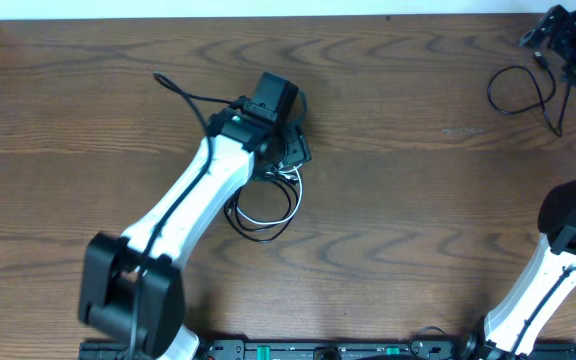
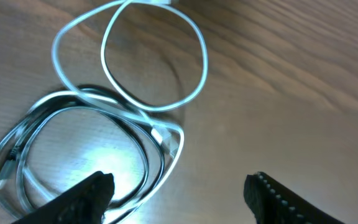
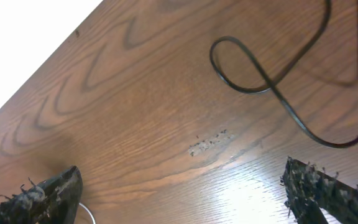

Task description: Untangle cables

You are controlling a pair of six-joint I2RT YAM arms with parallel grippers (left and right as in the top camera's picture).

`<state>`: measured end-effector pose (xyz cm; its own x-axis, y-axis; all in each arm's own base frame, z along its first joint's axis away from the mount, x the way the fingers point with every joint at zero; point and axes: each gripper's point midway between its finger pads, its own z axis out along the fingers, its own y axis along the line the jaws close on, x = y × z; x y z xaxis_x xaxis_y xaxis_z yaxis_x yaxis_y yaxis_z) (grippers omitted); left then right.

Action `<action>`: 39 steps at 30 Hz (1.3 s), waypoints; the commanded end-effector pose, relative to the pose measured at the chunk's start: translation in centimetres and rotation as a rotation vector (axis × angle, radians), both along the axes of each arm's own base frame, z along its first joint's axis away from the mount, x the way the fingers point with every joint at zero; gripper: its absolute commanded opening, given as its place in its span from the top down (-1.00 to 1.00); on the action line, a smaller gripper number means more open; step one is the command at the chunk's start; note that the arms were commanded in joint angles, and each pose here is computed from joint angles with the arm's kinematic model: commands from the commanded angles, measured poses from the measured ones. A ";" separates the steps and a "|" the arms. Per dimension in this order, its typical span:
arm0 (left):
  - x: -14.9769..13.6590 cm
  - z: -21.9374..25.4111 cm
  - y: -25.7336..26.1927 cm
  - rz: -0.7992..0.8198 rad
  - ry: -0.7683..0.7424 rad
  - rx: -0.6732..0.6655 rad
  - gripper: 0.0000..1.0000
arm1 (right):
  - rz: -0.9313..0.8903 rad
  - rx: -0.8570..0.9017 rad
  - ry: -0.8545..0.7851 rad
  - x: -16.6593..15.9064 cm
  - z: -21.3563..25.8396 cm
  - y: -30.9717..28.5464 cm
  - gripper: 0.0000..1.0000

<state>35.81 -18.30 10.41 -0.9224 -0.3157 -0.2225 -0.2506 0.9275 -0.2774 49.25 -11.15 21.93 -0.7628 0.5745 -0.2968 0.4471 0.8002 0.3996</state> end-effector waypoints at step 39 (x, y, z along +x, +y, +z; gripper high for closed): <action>-2.5 36.8 -0.3 -0.171 -1.105 -0.438 0.85 | 0.896 0.242 -0.107 -5.4 2.8 21.8 -0.98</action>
